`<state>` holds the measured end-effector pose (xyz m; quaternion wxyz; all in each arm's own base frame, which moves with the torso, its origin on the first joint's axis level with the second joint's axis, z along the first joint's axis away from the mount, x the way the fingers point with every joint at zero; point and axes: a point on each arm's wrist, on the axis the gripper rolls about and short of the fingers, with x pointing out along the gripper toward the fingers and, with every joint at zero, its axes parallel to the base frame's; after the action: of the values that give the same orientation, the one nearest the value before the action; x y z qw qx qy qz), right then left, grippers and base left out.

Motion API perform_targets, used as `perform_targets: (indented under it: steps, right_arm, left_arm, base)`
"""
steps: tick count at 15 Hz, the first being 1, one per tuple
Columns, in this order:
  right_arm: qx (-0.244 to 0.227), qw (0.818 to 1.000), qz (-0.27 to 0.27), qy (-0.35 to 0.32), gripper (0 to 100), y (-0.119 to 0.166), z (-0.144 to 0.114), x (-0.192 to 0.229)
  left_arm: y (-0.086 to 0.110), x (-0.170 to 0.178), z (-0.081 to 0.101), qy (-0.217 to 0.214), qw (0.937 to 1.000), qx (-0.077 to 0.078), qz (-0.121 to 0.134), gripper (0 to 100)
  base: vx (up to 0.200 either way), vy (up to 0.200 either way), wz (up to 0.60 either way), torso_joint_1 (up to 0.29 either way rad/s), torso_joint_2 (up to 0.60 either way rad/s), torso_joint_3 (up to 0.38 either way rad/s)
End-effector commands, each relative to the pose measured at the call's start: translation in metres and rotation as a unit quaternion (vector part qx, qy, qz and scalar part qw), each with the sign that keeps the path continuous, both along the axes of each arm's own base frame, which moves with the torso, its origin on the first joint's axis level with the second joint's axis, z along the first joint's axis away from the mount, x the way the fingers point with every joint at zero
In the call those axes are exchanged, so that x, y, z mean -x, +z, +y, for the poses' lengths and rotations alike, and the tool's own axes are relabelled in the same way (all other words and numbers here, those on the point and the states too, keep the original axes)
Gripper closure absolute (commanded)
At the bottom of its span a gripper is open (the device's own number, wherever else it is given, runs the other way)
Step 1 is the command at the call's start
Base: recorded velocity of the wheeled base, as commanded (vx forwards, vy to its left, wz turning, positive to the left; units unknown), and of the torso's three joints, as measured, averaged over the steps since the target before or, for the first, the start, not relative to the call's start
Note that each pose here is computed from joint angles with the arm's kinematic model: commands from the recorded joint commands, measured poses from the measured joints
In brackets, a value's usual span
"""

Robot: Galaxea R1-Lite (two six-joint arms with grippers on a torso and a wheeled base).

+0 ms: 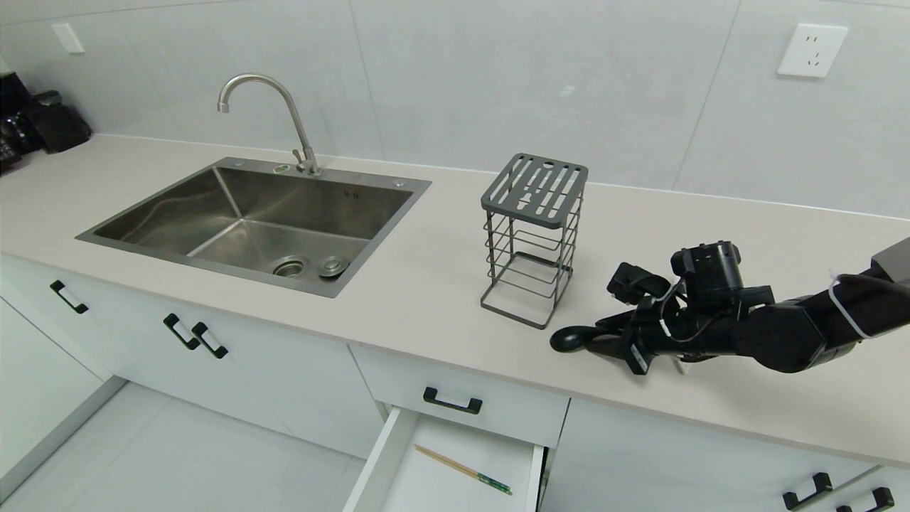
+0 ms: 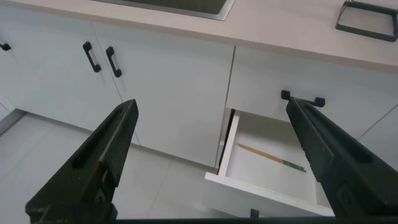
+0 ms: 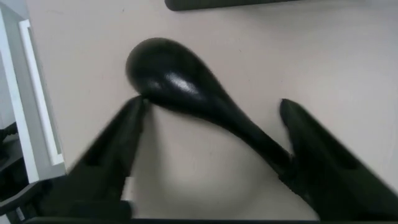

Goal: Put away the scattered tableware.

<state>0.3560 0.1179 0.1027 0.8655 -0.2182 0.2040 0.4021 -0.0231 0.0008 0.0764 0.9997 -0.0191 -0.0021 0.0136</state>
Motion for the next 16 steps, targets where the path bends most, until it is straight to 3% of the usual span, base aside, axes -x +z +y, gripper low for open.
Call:
perform_targets:
  steps: [1,10,16]
  right_arm:
    - [0.003,1.000,0.003,0.002,100,-0.001,0.000,0.002]
    - [0.001,0.998,-0.055,0.020,100,0.036,-0.005,0.039]
    - [-0.001,0.997,-0.064,0.049,100,0.037,0.003,0.084]
  left_arm:
    - [0.000,0.000,0.000,0.000,1.0000,0.000,0.000,0]
    - [0.000,0.000,0.000,0.000,1.0000,0.000,0.000,0]
    - [0.000,0.000,0.000,0.000,1.0000,0.000,0.000,0]
  base:
    - [0.000,0.000,0.00,0.000,0.00,0.000]
    - [0.000,0.000,0.00,0.000,0.00,0.000]
    - [0.000,0.000,0.00,0.000,0.00,0.000]
